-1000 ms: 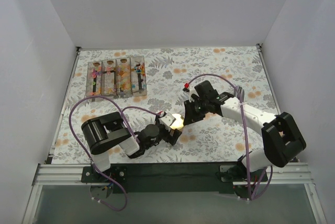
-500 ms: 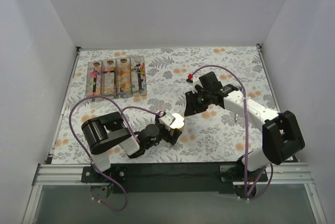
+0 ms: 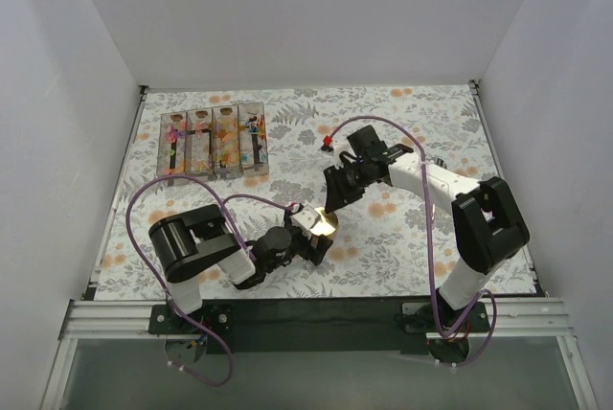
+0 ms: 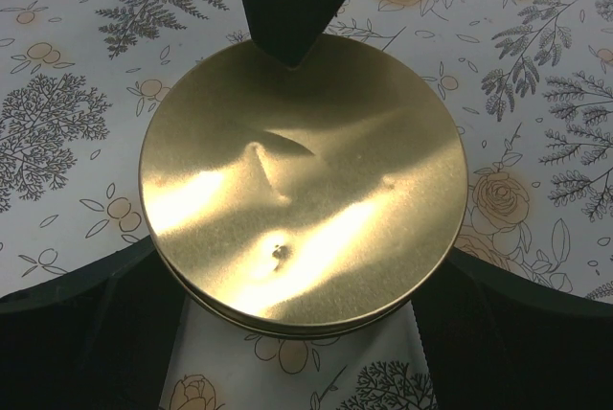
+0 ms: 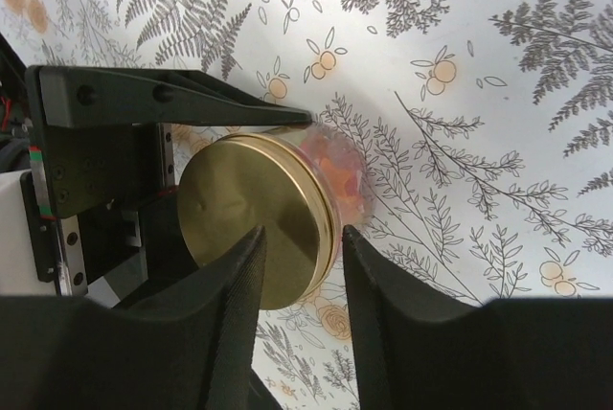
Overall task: Pack the candies
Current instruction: Screw the bottle lid onto the packing bottle.
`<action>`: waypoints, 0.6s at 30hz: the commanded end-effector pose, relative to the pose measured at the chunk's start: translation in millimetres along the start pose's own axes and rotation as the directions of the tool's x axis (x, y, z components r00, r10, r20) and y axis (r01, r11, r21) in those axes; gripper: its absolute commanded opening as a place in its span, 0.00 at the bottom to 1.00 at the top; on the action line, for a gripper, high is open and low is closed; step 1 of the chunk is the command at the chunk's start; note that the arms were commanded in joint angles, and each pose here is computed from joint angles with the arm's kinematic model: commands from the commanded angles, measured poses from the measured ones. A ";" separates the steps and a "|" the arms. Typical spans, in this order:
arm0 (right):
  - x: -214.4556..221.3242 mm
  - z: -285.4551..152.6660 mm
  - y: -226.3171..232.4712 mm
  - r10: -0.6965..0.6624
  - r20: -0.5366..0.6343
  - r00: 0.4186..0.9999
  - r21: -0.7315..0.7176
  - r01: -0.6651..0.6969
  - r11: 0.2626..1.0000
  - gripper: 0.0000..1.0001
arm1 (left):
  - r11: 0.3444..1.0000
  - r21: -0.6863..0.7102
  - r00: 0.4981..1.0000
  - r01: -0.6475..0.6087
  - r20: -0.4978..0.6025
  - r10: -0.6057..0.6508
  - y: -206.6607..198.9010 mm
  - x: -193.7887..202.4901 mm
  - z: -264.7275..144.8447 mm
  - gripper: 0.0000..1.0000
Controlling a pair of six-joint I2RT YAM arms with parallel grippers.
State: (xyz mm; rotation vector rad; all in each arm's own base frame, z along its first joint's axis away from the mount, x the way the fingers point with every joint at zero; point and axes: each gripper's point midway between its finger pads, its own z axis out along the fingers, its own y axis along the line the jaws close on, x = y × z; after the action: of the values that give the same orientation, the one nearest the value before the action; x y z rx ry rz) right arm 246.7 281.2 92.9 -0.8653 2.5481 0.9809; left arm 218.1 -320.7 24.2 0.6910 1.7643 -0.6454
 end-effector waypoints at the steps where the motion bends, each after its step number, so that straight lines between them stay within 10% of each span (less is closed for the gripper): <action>1: 5.1 2.3 10.2 -0.044 -0.013 0.999 -0.050 0.043 0.998 0.40 | 1.000 -0.007 0.996 0.000 -0.084 -0.001 3.0 21.2 -1.8 0.82; 18: 66.2 -1.9 16.7 0.024 -0.009 1.000 0.091 -0.023 0.996 0.21 | 0.999 -0.045 0.992 0.005 -0.125 -0.010 8.5 30.9 -0.1 0.82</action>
State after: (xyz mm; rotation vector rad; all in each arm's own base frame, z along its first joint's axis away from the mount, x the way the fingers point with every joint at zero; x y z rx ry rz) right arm 216.3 260.1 85.2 -0.8327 2.5314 0.8543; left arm 221.0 -322.5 23.0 0.6971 1.7721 -0.6272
